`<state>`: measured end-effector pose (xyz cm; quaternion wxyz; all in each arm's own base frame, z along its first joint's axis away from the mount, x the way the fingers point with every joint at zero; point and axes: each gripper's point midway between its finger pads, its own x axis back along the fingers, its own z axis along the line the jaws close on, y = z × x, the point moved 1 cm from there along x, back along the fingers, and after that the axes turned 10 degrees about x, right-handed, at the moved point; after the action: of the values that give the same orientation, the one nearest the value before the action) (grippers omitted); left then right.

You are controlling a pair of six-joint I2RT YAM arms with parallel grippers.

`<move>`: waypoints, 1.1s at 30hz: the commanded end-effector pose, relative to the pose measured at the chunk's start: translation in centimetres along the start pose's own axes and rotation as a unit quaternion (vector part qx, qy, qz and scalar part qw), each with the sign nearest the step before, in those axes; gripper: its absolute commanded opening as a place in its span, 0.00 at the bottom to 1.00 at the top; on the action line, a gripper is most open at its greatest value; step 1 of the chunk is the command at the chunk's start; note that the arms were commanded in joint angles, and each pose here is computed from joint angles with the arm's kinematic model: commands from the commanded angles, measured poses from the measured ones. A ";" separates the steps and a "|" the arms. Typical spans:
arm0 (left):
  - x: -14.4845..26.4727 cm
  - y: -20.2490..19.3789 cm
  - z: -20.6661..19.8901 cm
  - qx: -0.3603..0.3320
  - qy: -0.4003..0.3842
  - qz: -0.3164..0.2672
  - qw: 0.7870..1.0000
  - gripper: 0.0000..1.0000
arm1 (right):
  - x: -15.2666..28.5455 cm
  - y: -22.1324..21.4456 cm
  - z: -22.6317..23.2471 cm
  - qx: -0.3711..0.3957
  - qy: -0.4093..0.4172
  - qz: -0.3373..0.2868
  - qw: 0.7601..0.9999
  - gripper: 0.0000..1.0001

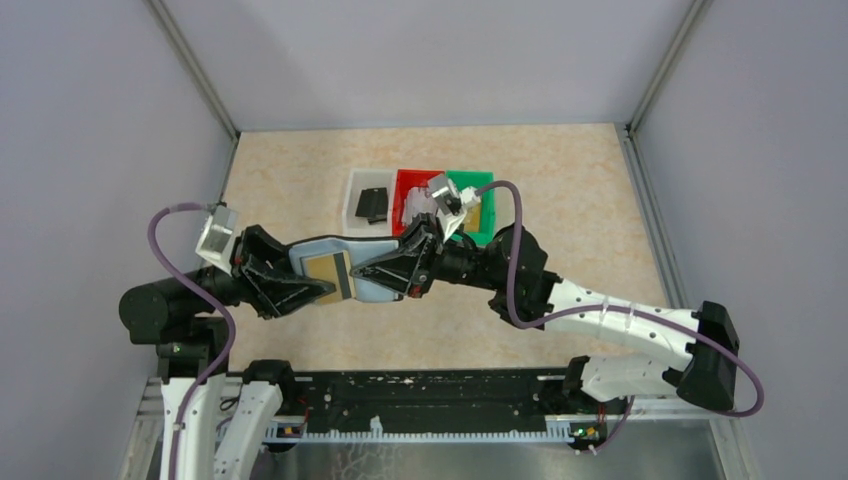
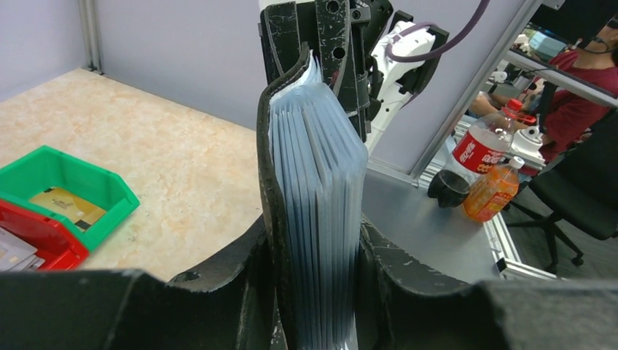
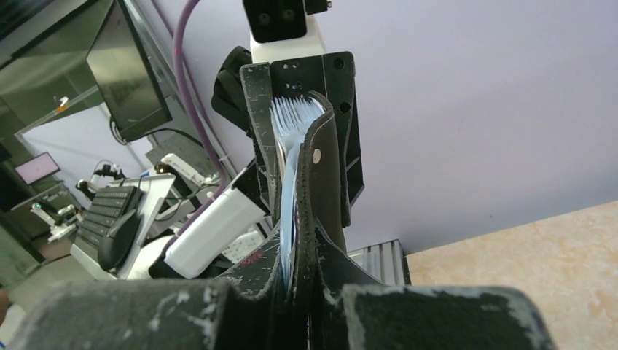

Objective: Take the credit cards out of the card holder
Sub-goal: Remove the credit card from the card holder.

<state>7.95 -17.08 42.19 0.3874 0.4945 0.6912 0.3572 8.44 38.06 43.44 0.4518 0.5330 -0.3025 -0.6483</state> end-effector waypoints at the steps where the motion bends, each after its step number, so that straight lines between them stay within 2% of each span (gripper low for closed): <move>1: 0.0 0.0 -1.3 0.010 -0.022 0.016 1.000 0.16 | 0.3 5.5 1.3 0.025 0.011 -0.098 0.995 0.21; 4: -0.1 0.4 -1.0 0.022 -0.018 0.016 0.999 0.11 | 0.7 6.3 0.5 0.027 -0.016 -0.103 0.994 0.34; 6: -0.3 0.8 -0.4 0.026 -0.006 0.010 1.000 0.06 | 1.5 7.8 0.3 0.040 -0.044 -0.113 0.992 0.51; 8: -0.4 1.2 0.6 0.037 0.017 0.001 0.999 0.01 | 2.4 9.4 -0.1 0.057 -0.083 -0.119 0.988 0.60; 11: -0.5 1.7 1.5 0.031 0.037 -0.007 0.999 0.00 | 4.3 12.5 -0.3 0.083 -0.140 -0.143 0.976 0.63; 15: -0.5 1.9 3.3 0.040 0.074 -0.023 0.996 0.00 | 5.0 14.3 1.1 0.093 -0.134 -0.146 0.976 0.63; 20: -0.3 1.6 5.8 0.052 0.121 -0.028 0.991 0.00 | 2.0 10.7 1.5 0.044 -0.078 -0.060 0.994 0.65; 24: -0.1 1.2 7.2 0.060 0.145 -0.012 0.988 0.00 | -0.1 6.5 0.4 0.001 -0.060 0.013 0.998 0.66; 33: 0.0 1.0 7.2 0.057 0.148 -0.009 0.987 0.00 | 0.0 2.2 -1.1 -0.042 -0.063 0.048 0.996 0.68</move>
<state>15.34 -16.17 38.05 0.2243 0.4722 0.7741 0.3569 11.02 38.47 42.87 0.4909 0.4293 -0.3585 -0.6679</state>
